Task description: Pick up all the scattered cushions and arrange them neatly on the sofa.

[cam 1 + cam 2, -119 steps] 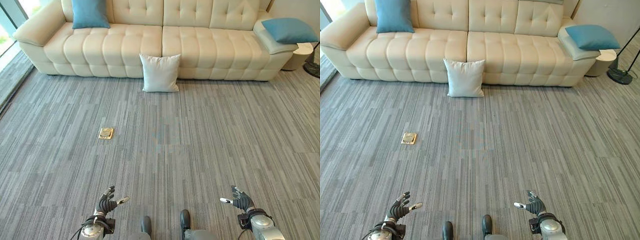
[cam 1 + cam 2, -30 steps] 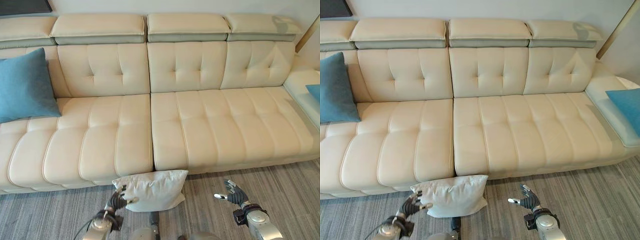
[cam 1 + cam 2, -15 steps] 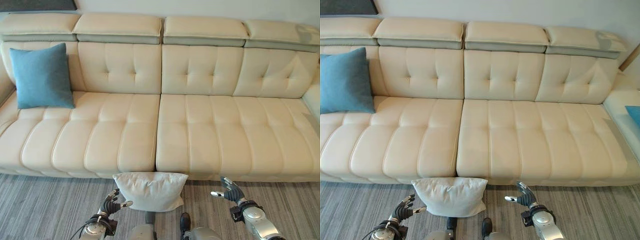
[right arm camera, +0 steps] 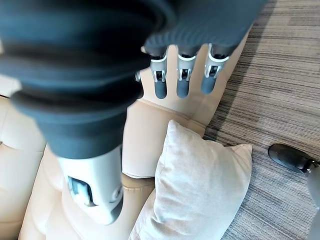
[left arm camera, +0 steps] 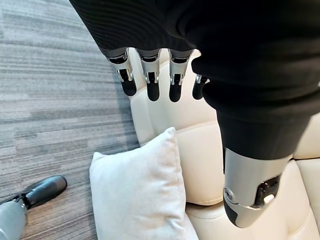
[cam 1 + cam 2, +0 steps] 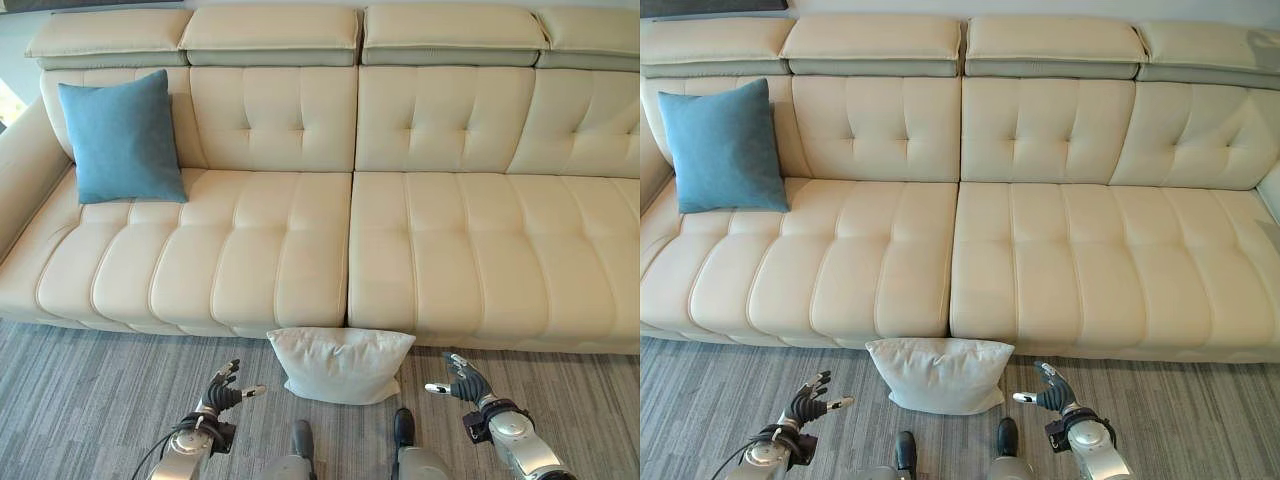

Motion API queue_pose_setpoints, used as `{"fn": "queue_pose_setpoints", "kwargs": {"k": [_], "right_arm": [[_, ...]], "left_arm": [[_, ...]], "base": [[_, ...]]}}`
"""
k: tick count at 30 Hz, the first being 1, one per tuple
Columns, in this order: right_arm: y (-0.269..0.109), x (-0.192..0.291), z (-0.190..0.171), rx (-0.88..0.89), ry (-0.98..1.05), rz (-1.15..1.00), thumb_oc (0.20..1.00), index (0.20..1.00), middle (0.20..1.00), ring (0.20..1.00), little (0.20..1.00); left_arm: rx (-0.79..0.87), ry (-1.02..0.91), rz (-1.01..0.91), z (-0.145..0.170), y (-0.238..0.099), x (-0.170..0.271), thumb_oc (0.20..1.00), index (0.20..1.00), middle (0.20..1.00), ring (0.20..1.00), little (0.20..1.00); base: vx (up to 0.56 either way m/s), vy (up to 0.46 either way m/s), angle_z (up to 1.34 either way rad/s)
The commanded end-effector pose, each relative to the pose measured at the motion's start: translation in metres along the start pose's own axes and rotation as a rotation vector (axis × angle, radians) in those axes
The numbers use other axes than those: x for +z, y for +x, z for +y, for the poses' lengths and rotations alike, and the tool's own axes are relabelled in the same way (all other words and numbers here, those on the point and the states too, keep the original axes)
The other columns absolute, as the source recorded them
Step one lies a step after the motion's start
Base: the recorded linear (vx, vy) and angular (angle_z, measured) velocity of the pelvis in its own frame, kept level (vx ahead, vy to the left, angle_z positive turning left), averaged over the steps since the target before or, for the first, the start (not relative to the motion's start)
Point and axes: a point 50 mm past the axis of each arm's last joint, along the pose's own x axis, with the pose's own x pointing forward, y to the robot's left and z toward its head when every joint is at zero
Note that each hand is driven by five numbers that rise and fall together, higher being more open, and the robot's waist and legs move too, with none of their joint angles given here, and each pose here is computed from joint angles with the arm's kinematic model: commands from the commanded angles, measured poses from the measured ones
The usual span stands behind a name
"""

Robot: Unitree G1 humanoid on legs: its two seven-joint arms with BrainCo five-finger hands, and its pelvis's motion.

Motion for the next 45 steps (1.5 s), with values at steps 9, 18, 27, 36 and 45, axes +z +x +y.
{"fn": "queue_pose_setpoints", "kwargs": {"k": [9, 18, 27, 36, 45], "right_arm": [[0.024, 0.057, -0.021, -0.118, -0.029, -0.160, 1.000, 1.000, 1.000, 1.000, 1.000], [0.048, 0.155, -0.073, -0.360, 0.183, -0.339, 1.000, 1.000, 1.000, 1.000, 1.000], [0.035, 0.274, -0.092, -0.389, 0.134, -0.567, 1.000, 1.000, 1.000, 1.000, 1.000], [0.001, 0.387, -0.023, -0.182, 0.150, -0.851, 1.000, 1.000, 1.000, 1.000, 1.000], [-0.044, 0.420, 0.041, 0.037, 0.187, -1.144, 0.200, 0.200, 0.200, 0.200, 0.200]], "left_arm": [[0.127, -0.007, -0.265, 0.031, 0.022, 0.078, 1.000, 1.000, 1.000, 1.000, 1.000], [0.399, -0.295, -0.474, 0.090, 0.034, 0.161, 1.000, 1.000, 1.000, 1.000, 1.000], [0.447, -0.264, -0.679, 0.122, 0.022, 0.256, 1.000, 1.000, 1.000, 1.000, 1.000], [0.356, -0.131, -0.977, 0.094, -0.017, 0.384, 1.000, 1.000, 1.000, 1.000, 1.000], [0.188, -0.124, -1.252, 0.023, -0.055, 0.430, 0.200, 0.200, 0.200, 0.200, 0.200]], "base": [[-0.11, 0.049, -0.04], [-0.17, -0.026, 0.11], [-0.06, 0.002, -0.05], [0.02, 0.023, 0.04], [0.00, -0.001, 0.15]]}}
